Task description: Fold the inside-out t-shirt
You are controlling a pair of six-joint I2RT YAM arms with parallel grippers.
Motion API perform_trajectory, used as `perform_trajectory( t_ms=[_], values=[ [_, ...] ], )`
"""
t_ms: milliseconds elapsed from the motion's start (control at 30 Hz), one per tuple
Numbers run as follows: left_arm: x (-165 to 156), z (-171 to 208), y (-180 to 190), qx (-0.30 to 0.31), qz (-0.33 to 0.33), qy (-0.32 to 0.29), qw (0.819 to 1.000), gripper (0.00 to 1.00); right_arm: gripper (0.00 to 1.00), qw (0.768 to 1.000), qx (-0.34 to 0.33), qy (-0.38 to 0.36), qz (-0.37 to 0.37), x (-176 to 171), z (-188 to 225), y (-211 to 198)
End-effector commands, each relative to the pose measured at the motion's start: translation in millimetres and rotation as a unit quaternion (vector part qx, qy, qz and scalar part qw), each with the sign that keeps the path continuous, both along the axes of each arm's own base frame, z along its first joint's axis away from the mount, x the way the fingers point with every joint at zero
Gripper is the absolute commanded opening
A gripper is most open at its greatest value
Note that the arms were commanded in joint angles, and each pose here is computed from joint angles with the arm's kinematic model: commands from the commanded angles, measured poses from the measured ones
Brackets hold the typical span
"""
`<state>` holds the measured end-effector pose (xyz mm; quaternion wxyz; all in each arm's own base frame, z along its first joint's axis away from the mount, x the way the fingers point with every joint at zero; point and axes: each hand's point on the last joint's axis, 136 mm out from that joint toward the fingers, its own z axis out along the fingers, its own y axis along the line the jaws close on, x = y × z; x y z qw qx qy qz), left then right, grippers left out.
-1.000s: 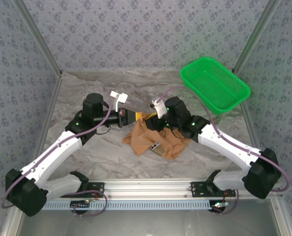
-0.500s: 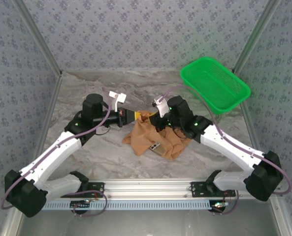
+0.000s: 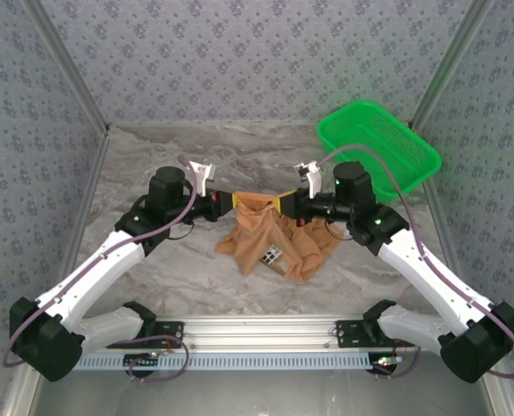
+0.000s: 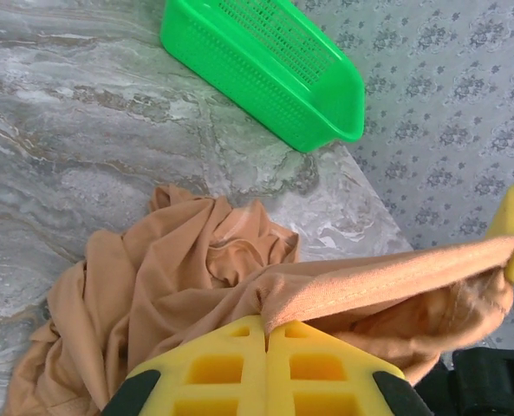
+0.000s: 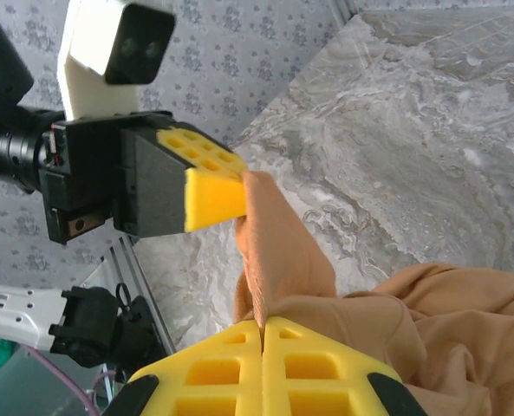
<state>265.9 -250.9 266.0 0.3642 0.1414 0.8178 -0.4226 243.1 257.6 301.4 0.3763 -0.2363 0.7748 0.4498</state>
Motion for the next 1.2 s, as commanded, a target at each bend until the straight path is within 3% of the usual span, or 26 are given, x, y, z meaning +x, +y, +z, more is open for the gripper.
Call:
perform_trajectory(
  t_ms=[0, 100, 200, 300, 400, 567, 833, 1000, 1033, 1100, 1167],
  values=[
    [5.9, -7.2, 11.0, 0.013, 0.022, -0.005, 1.000, 0.00, 0.00, 0.999, 0.038, 0.031, -0.023, 3.4, 8.6, -15.2],
    [-0.9, 5.4, 6.6, -0.029, -0.008, -0.008, 1.000, 0.00, 0.00, 0.994, 0.002, 0.053, -0.096, 21.3, -6.6, -35.5],
    [-13.8, 27.6, -0.4, -0.089, -0.053, -0.020, 0.994, 0.00, 0.00, 0.980, -0.076, 0.061, -0.171, 37.0, -28.8, -60.0],
    [-22.4, 39.7, -1.9, -0.109, -0.074, -0.031, 0.991, 0.00, 0.00, 0.970, -0.124, 0.058, -0.201, 42.6, -40.9, -71.9],
    [-14.0, 31.0, 5.4, -0.081, -0.039, -0.019, 0.996, 0.00, 0.00, 0.974, -0.127, 0.046, -0.184, 41.3, -41.4, -65.7],
    [13.7, -8.8, 34.3, 0.021, 0.073, 0.020, 0.997, 0.00, 0.00, 0.985, -0.116, 0.017, -0.128, 32.1, -38.1, -50.5],
    [3.9, -21.7, 11.7, 0.016, 0.008, 0.031, 0.999, 0.14, 0.00, 0.994, -0.090, 0.025, -0.055, 11.4, -44.0, -36.8],
    [-3.1, -20.6, 1.7, 0.005, -0.017, 0.035, 0.999, 0.00, 0.00, 0.991, -0.117, 0.009, -0.063, 14.5, -57.7, -31.4],
    [-4.2, -18.5, -0.4, 0.002, -0.020, 0.035, 0.999, 0.00, 0.02, 0.992, -0.117, 0.003, -0.052, 11.7, -60.4, -21.9],
    [-7.8, -12.2, -4.7, -0.003, -0.028, 0.033, 0.999, 0.00, 0.15, 0.993, -0.117, -0.001, -0.034, 8.0, -66.6, -3.6],
    [-7.9, -12.5, -1.9, 0.010, -0.018, 0.032, 0.999, 0.00, 0.20, 0.991, -0.130, 0.002, -0.023, 8.0, -79.1, 10.7]
  ],
)
